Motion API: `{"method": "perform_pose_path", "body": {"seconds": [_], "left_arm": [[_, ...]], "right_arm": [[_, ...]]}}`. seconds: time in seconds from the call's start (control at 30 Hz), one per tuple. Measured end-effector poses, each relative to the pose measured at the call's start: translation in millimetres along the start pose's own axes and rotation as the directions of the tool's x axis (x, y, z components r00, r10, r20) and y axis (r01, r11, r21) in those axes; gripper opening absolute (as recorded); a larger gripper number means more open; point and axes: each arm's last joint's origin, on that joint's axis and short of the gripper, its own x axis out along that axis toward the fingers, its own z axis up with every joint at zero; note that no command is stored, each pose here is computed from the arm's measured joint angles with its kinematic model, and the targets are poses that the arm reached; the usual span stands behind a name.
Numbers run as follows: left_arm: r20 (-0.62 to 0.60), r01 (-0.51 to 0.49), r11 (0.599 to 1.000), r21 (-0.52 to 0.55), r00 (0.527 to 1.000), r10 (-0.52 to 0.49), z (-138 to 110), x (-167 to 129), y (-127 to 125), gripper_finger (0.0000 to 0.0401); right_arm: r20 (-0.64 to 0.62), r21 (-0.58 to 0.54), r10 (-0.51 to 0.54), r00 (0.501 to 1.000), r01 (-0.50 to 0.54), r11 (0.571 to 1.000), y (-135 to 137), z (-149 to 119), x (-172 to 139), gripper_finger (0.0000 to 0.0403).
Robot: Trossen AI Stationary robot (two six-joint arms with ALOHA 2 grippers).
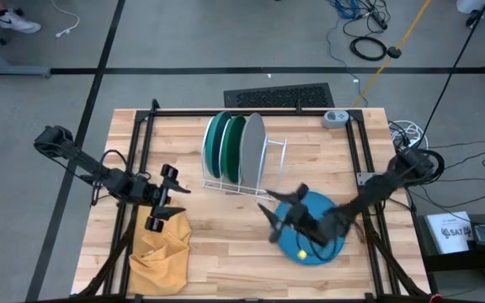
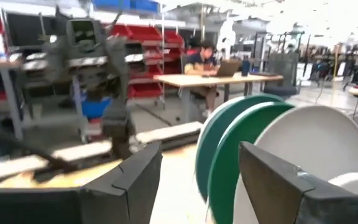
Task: Sort dishes
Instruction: Put the blue plate in the white dish rack
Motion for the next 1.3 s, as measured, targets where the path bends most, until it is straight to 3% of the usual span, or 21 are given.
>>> {"method": "perform_pose_path", "body": {"seconds": [0.27, 0.4, 0.53, 0.6, 0.7, 0.9, 0.97, 1.07, 1.13, 1.2, 1.3], "left_arm": [[-0.051, 0.011, 1.0, 0.014, 0.999, -0.01, -5, 0, -1, 0.0217], [-0.051, 0.009, 1.0, 0.014, 0.999, -0.009, -5, 0, -1, 0.0217], [-0.05, 0.008, 1.0, 0.014, 0.999, -0.007, -5, 0, -1, 0.0217], [-0.049, 0.008, 1.0, 0.013, 0.999, -0.007, -5, 0, -1, 0.0217], [-0.049, 0.007, 1.0, 0.014, 0.999, -0.007, -5, 0, -1, 0.0217], [-0.049, 0.007, 1.0, 0.014, 0.999, -0.006, -5, 0, -1, 0.0217], [-0.05, 0.007, 1.0, 0.014, 0.999, -0.007, -5, 0, -1, 0.0217], [-0.052, 0.007, 1.0, 0.015, 0.999, -0.007, -5, 0, -1, 0.0217], [-0.052, 0.006, 1.0, 0.015, 0.999, -0.005, -5, 0, -1, 0.0217], [-0.053, 0.005, 1.0, 0.016, 0.999, -0.004, -5, 0, -1, 0.0217], [-0.056, 0.006, 1.0, 0.016, 0.998, -0.005, -5, 0, -1, 0.0217]], "right_arm": [[-0.115, 0.045, 0.06, 0.992, -0.055, 0.997, 30, 26, -62, 0.0204], [-0.182, 0.094, 0.11, 0.977, -0.094, 0.991, 44, 26, -66, 0.0203], [-0.343, 0.162, 0.196, 0.919, -0.148, 0.976, 56, 12, -53, 0.0203], [-0.456, 0.201, 0.221, 0.862, -0.142, 0.969, 61, 4, -43, 0.0203], [-0.643, 0.205, 0.201, 0.74, -0.087, 0.975, 65, -7, -29, 0.0203], [-0.861, 0.047, 0.004, 0.509, 0.073, 0.996, 60, -13, -10, 0.0203], [-0.922, -0.01, -0.055, 0.383, 0.118, 0.993, 58, -19, -4, 0.0203], [-0.98, -0.101, -0.127, 0.155, 0.167, 0.981, 55, -40, 3, 0.0203], [-0.988, -0.132, -0.143, 0.054, 0.177, 0.975, 56, -58, 7, 0.0203], [-0.989, -0.136, -0.143, 0.029, 0.175, 0.975, 58, -71, 11, 0.0203], [-0.993, -0.106, -0.114, 0.041, 0.155, 0.982, 63, -82, 17, 0.0203]]}}
